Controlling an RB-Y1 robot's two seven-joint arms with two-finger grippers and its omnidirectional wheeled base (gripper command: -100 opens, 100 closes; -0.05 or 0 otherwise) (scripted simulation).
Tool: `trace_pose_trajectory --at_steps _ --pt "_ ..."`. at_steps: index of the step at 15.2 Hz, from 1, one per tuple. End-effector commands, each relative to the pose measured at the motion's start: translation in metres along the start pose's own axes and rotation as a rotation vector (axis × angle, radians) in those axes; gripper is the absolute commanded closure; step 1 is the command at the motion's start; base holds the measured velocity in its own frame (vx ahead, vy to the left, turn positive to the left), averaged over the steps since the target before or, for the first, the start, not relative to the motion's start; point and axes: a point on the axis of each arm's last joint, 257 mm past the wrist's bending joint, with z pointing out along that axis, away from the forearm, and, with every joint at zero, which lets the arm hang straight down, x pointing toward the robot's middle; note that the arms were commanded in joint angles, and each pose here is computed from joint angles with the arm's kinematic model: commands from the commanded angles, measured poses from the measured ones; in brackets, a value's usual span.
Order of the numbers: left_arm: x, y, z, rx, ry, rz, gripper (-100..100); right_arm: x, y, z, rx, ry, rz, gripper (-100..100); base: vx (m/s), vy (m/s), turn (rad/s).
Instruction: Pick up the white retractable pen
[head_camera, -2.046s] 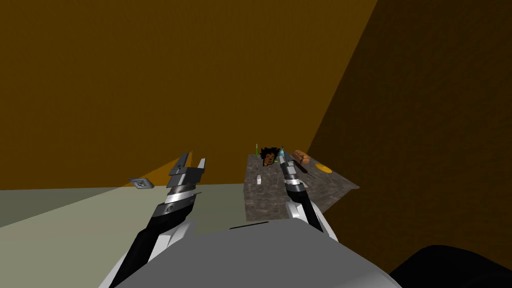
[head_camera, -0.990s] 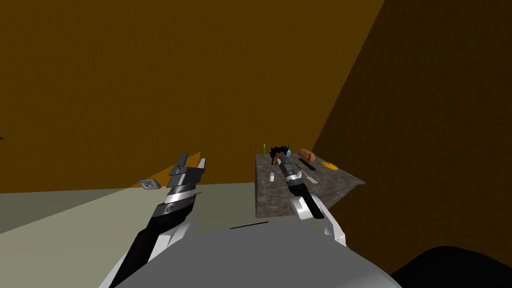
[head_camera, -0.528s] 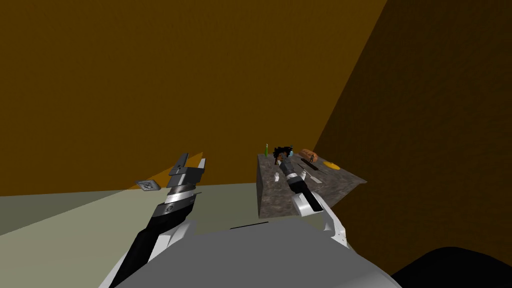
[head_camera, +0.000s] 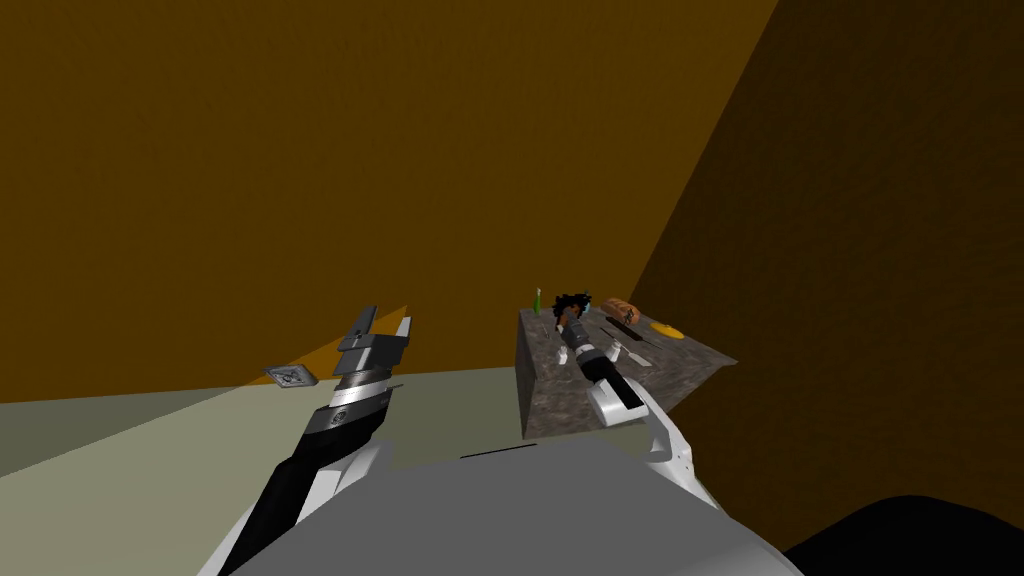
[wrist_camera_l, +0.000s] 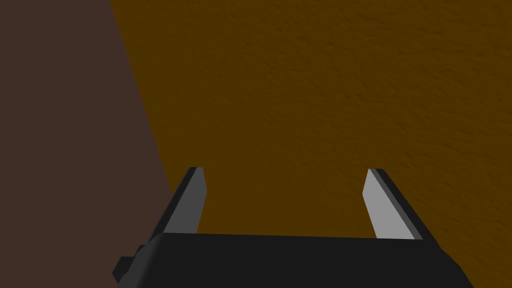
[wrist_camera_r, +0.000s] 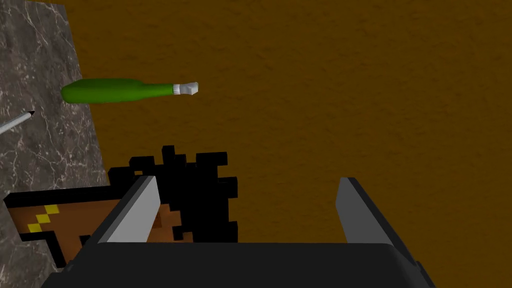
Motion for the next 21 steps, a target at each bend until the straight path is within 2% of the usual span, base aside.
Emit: trace_pose_trajectory --at_steps 1,6,7,9,10,13,14,16,17,20,21 --pt "0.000 0.000 0.000 0.000 0.000 0.000 0 -0.011 -0.010 0.004 0.045 -0.015 0.045 -100 0.030 0.117 -0.040" --pt "0.000 0.000 0.000 0.000 0.000 0.000 0 -0.026 -0.035 0.005 0.144 -0.051 0.086 -100 0.044 0.112 -0.043" --pt "0.000 0.000 0.000 0.000 0.000 0.000 0 -0.035 -0.040 0.007 0.166 -0.065 0.131 -100 0.048 0.098 -0.050" --pt "0.000 0.000 0.000 0.000 0.000 0.000 0 -0.039 -0.051 0.005 0.209 -0.080 0.131 -100 0.048 0.091 -0.043" --pt "0.000 0.000 0.000 0.000 0.000 0.000 0 -0.049 -0.057 0.007 0.234 -0.098 0.178 -100 0.061 0.094 -0.045" --pt "0.000 0.000 0.000 0.000 0.000 0.000 0 -0.052 -0.067 0.004 0.274 -0.113 0.178 -100 0.047 0.074 -0.035" --pt "0.000 0.000 0.000 0.000 0.000 0.000 0 -0.063 -0.074 0.005 0.304 -0.136 0.228 -100 0.037 0.062 -0.051" --pt "0.000 0.000 0.000 0.000 0.000 0.000 0 -0.065 -0.083 0.001 0.339 -0.150 0.227 -100 0.048 0.074 -0.052" --pt "0.000 0.000 0.000 0.000 0.000 0.000 0 -0.076 -0.088 0.003 0.360 -0.172 0.280 -100 0.078 0.076 -0.063" --pt "0.000 0.000 0.000 0.000 0.000 0.000 0 -0.079 -0.099 -0.003 0.404 -0.190 0.279 -100 0.063 0.069 -0.039" --pt "0.000 0.000 0.000 0.000 0.000 0.000 0 -0.090 -0.107 -0.004 0.437 -0.220 0.334 -100 0.062 0.041 -0.053"
